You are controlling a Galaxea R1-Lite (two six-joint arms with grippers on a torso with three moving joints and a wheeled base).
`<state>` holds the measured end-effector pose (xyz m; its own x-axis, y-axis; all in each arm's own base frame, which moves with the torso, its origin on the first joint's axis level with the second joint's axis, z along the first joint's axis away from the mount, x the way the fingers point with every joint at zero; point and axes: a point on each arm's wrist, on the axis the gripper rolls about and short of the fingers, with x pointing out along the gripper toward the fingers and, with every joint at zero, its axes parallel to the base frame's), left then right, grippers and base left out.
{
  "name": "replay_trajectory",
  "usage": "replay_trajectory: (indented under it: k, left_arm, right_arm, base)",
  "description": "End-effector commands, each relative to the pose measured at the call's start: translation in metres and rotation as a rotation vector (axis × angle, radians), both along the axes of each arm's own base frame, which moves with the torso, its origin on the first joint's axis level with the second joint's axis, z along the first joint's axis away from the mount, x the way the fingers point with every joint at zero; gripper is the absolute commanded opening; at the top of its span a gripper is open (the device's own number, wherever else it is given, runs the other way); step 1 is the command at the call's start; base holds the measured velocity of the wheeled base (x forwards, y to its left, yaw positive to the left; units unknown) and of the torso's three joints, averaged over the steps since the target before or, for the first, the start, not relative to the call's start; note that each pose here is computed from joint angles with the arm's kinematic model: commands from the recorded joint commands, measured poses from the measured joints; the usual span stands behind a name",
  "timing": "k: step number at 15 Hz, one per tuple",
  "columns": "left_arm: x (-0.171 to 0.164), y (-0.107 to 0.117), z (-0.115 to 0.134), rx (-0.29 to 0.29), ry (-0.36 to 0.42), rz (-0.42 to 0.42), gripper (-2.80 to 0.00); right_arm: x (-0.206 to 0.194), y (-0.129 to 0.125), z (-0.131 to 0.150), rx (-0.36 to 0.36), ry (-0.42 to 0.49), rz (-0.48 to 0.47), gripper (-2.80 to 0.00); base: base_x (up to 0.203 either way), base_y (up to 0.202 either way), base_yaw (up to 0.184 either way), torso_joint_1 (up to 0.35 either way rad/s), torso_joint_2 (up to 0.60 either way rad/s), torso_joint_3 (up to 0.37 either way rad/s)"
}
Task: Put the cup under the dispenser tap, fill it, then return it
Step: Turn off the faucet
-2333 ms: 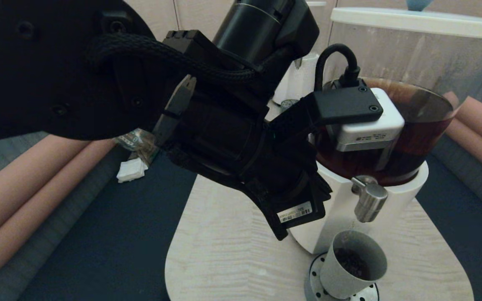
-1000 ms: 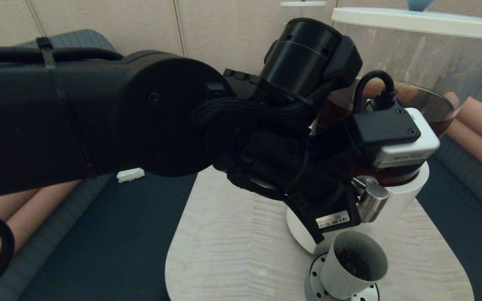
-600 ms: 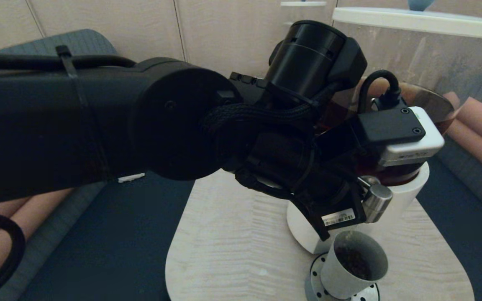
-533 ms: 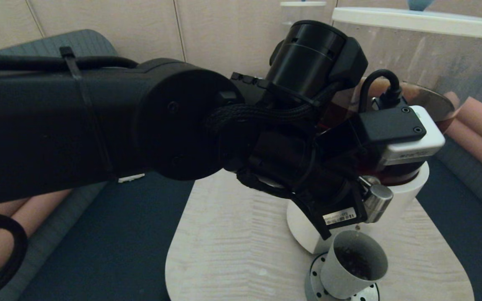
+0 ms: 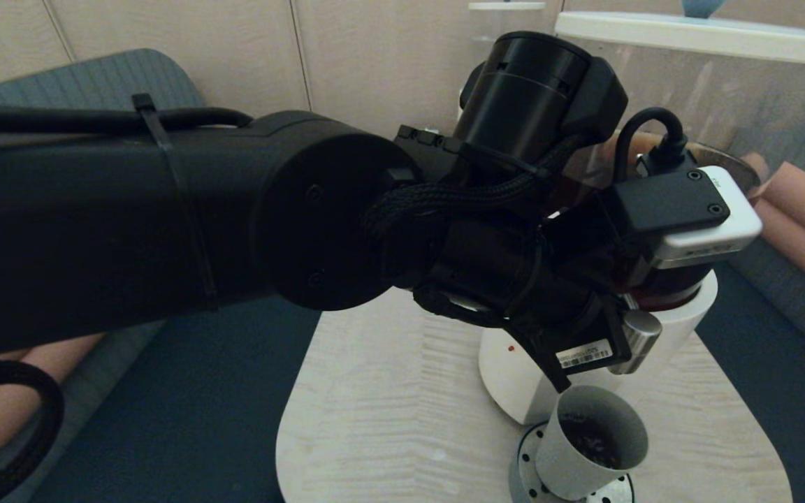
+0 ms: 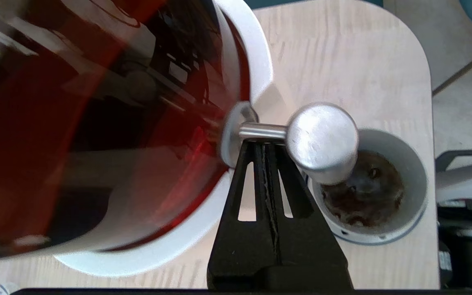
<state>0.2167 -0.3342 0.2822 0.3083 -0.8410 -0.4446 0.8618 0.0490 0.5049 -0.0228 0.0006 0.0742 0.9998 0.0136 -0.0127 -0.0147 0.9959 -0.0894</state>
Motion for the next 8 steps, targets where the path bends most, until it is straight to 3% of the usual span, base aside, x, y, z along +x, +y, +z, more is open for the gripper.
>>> replay_trajectory:
  k: [1,8]
  left_arm:
    - [0.0002,-0.0011,-0.0016,0.006,-0.002,-0.006,-2.8]
    - [0.0004,-0.0007,0.0025,-0.019,-0.006,-0.006,-2.8]
  right_arm:
    - [0.0005,0.0,-0.003,-0.001,0.007,0.002,-2.8]
    - [0.0005,0.0,-0.0031,-0.001,0.007,0.002,-2.8]
  base:
    - [0.0,0.0,0.0,0.0,0.0,0.0]
    - [0.0,0.0,0.0,0.0,0.0,0.0]
